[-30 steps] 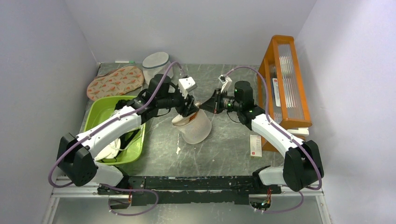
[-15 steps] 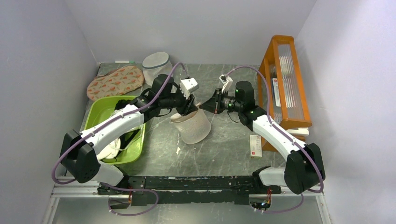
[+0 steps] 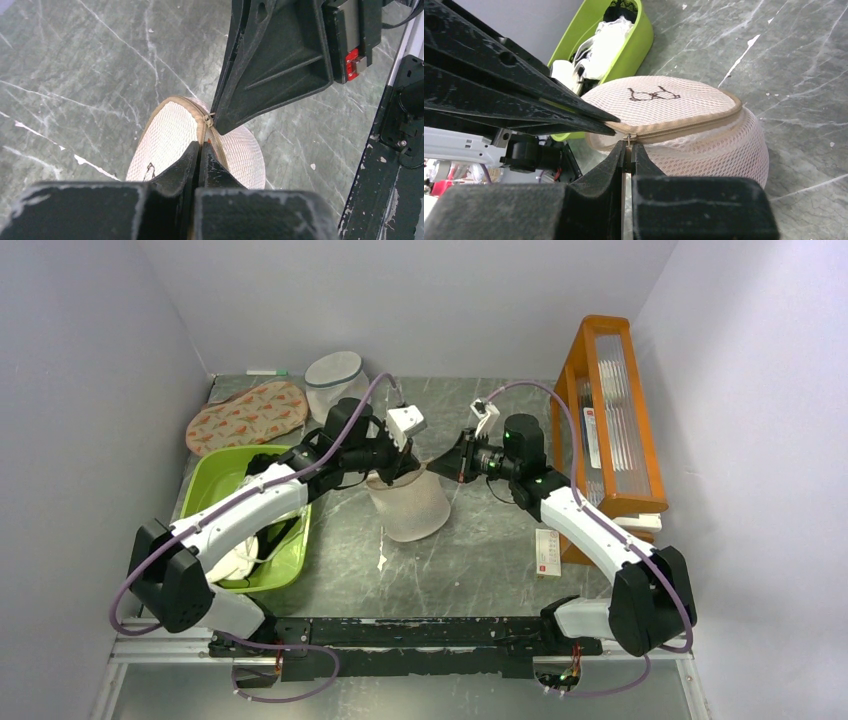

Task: Unzip the laundry bag and remove the bra

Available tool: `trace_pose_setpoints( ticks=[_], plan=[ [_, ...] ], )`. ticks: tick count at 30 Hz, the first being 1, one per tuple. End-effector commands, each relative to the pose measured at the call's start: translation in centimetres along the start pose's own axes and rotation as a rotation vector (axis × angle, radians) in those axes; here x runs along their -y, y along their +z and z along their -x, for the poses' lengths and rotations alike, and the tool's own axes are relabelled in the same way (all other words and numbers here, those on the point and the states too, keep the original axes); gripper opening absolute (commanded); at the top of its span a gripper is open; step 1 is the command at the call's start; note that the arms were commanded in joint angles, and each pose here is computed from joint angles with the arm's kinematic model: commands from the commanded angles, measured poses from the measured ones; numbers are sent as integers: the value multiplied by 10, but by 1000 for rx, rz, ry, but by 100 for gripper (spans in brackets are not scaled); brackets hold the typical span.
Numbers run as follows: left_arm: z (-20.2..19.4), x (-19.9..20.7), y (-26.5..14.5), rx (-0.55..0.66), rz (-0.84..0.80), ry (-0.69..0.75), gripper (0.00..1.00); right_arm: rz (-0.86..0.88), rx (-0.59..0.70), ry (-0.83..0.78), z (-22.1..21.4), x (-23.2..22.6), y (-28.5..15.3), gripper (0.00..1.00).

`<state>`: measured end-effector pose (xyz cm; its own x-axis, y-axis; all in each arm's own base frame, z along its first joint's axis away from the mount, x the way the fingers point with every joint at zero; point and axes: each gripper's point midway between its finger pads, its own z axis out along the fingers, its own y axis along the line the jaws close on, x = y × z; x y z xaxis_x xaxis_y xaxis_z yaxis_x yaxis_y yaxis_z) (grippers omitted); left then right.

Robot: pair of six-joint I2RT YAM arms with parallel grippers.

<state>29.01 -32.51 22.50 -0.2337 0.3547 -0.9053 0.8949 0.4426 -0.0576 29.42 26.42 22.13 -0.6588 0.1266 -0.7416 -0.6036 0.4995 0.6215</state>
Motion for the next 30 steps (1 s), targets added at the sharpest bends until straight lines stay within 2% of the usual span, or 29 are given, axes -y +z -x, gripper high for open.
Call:
trace_pose_setpoints(
  ticks=[1, 9, 18, 22, 27, 30],
  plan=[
    [28, -3, -19, 99, 58, 55, 7, -51, 37, 32, 3, 15, 4, 0],
    [49, -14, -50, 232, 191, 91, 7, -68, 38, 196, -8, 60, -7, 0],
    [43, -15, -39, 180, 174, 75, 7, -9, 17, 68, 2, 36, -9, 0],
    [34, -17, -30, 138, 165, 57, 20, 28, 30, 37, 8, 20, -12, 0],
    [26, -17, -20, 99, 141, 39, 46, 80, 20, 12, 6, 1, -10, 0],
    [20, -15, -14, 71, 119, 31, 56, 95, 11, -8, 4, -9, -7, 0]
  ],
)
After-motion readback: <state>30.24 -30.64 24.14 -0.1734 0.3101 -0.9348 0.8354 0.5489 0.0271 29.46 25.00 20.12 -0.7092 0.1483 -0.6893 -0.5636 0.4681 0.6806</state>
